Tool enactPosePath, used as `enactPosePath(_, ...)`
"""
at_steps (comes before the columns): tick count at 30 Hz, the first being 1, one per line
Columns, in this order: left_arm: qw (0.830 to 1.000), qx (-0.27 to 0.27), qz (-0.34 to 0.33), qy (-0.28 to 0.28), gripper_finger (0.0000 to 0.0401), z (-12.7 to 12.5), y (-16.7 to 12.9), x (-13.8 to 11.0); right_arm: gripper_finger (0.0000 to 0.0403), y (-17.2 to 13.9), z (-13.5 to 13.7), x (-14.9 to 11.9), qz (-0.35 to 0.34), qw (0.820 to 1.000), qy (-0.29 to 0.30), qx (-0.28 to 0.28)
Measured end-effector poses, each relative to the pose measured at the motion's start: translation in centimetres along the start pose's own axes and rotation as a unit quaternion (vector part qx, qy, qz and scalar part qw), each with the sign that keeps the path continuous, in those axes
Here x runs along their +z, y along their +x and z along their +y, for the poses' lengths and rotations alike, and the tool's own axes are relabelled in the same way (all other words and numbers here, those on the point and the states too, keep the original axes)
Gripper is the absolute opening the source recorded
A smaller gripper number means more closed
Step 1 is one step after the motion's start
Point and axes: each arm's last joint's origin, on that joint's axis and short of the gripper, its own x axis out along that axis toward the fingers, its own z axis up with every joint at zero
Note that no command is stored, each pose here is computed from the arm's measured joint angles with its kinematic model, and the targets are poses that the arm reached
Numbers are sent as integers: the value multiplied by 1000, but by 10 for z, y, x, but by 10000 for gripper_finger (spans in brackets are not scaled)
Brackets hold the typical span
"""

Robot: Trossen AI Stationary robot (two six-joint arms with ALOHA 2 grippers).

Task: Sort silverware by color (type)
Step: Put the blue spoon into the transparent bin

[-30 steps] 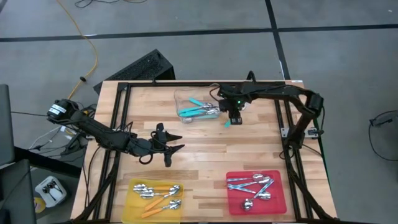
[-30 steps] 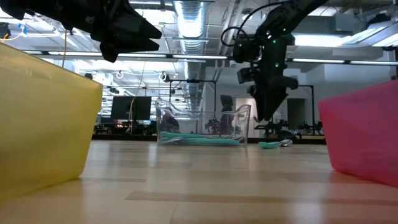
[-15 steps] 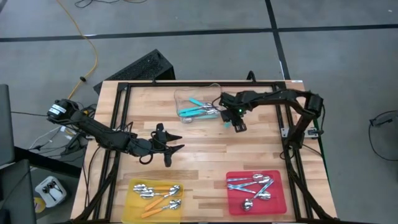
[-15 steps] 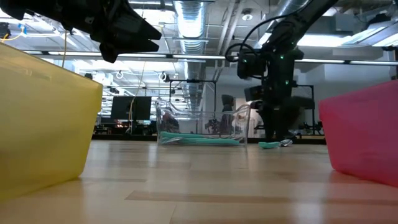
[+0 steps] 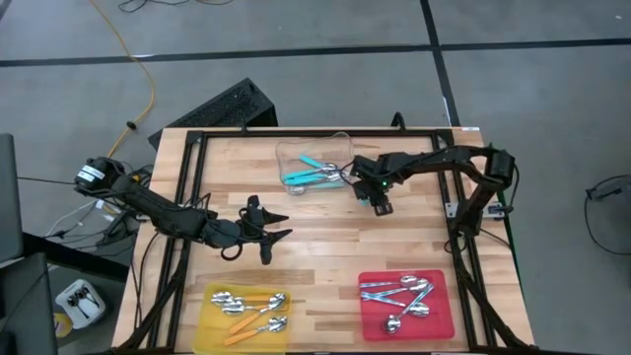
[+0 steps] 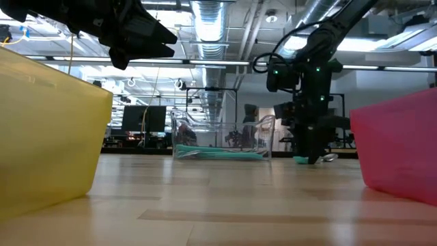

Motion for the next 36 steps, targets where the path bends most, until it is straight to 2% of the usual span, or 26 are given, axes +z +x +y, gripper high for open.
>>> enactPosePath(7, 1000, 0, 0, -2, 167, 0, 0, 0, 198, 0, 12, 6, 22, 999, 31, -25)
enactPosePath(13, 1000, 0, 0, -8, 167, 0, 0, 0, 125, 1, 18, 8, 28, 999, 29, -27)
enactPosePath(16, 1000, 0, 0, -12, 167, 0, 0, 0, 88, 1, 19, 8, 28, 998, 51, -28)
enactPosePath(22, 1000, -1, 0, -29, 167, 0, 0, 0, 88, -1, 22, 9, 24, 995, 93, -31)
enactPosePath(27, 999, -4, 2, -34, 167, 0, 0, 0, 88, -9, 29, 13, 8, 994, 103, -25)
enactPosePath(36, 998, -14, 6, -55, 167, -1, 0, 0, 88, -47, 45, 18, -54, 991, 117, -31)
